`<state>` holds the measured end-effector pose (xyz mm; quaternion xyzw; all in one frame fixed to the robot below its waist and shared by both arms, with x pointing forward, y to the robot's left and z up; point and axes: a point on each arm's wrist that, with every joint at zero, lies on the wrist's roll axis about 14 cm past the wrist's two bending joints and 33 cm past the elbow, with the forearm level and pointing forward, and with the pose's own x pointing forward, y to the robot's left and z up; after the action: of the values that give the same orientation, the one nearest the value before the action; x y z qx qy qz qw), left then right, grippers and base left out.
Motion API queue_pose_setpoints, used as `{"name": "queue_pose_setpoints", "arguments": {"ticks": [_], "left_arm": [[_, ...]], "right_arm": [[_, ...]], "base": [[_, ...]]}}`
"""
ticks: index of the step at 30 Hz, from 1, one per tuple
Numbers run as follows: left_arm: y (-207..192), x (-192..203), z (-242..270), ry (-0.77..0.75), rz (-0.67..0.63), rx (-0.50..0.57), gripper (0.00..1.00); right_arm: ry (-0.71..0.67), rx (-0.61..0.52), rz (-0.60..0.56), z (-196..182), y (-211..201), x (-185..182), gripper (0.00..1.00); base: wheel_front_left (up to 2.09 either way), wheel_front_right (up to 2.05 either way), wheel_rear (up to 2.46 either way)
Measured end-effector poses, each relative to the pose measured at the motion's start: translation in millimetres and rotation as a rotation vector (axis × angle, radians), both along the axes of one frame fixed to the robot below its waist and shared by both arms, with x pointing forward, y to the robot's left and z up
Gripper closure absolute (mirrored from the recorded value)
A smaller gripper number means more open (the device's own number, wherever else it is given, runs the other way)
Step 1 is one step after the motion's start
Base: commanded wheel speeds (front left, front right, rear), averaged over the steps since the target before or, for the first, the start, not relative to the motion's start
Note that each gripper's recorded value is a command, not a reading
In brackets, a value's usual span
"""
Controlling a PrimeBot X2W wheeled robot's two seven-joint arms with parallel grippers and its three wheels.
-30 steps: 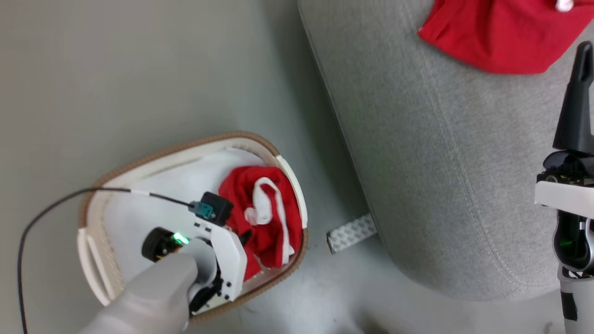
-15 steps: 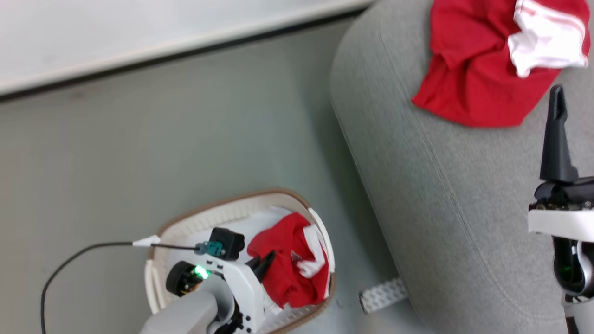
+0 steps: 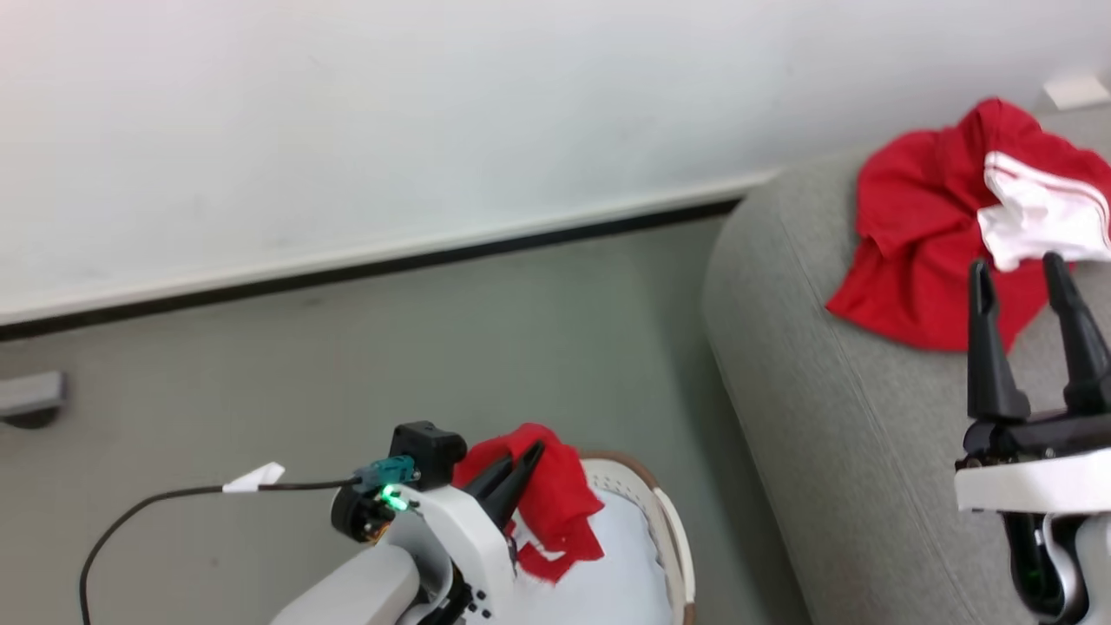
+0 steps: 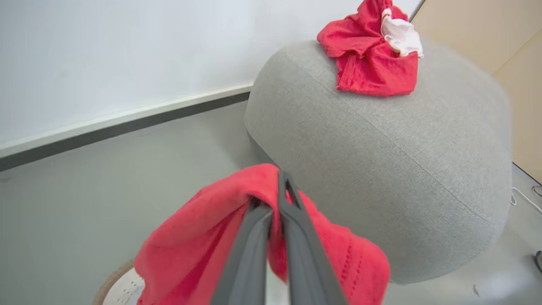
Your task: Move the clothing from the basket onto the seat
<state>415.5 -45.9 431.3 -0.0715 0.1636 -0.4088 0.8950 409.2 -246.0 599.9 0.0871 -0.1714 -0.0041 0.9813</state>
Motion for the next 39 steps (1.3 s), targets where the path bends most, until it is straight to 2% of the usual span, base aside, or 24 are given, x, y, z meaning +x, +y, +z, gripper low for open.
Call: {"name": "queue_pose_setpoints", "arguments": {"ticks": [9, 25, 30, 39], "left_arm": [[24, -1, 87, -0.28, 0.084, -0.081, 1.0], [57, -8, 216, -0.69, 0.161, -0.14, 1.0], [61, -12, 238, -0.744, 0.176, -0.155, 1.0], [62, -15, 238, -0.74, 0.179, -0.159, 1.0]], "right_arm": [[0.014, 0.026, 0.109, -6, 38, -8, 0.0], [0.077, 0.069, 0.291, -28, 108, -20, 0.0], [0.086, 0.066, 0.335, -30, 124, -24, 0.0], [0.118, 0.05, 0.412, -40, 148, -26, 0.0]], "base": [[0.0, 0.0, 0.0], [0.0, 0.0, 0.0], [0.0, 0.0, 0.0], [0.0, 0.0, 0.0]]}}
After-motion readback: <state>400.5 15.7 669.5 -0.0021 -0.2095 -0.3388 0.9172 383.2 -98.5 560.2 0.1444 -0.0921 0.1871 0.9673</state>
